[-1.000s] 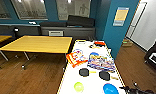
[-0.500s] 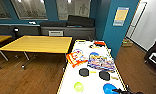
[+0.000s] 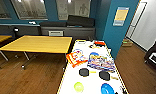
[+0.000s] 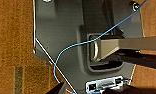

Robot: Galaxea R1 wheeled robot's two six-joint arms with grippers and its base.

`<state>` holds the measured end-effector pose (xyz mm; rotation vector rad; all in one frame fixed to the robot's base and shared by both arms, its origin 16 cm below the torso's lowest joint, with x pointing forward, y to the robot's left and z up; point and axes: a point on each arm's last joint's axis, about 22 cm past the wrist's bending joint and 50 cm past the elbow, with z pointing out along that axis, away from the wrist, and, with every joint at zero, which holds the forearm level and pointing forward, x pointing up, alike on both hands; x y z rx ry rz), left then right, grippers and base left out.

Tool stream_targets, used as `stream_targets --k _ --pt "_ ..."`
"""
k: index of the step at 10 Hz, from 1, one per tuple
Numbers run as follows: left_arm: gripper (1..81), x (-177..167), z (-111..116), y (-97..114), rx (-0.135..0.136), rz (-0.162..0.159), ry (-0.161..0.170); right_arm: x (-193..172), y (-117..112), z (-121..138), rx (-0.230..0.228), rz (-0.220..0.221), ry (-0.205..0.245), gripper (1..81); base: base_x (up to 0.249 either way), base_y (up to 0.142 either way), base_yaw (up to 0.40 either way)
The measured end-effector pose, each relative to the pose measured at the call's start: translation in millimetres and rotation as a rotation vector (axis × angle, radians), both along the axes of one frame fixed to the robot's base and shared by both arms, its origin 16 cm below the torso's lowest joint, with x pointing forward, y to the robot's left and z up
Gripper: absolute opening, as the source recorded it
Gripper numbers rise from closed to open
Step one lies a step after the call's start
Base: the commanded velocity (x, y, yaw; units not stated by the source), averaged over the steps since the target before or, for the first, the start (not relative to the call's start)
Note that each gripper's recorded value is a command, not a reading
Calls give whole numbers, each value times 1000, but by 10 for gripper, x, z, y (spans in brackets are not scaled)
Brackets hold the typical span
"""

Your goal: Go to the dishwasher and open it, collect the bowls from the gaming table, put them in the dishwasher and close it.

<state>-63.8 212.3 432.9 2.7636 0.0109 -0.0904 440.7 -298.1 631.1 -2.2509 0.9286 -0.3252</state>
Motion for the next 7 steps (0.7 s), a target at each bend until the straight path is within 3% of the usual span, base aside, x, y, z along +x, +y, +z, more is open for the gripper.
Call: stream_targets --k 3,6,7 --pt "811 7 0 -6 -1 1 -2 39 -290 171 -18 -13 -14 10 0 0 0" --pt "811 5 1 -24 -3 1 -2 11 -1099 788 -74 -24 -51 10 0 0 0" --pt "811 11 2 -38 -5 2 -3 -157 -1488 1015 -115 -20 -44 10 0 0 0"
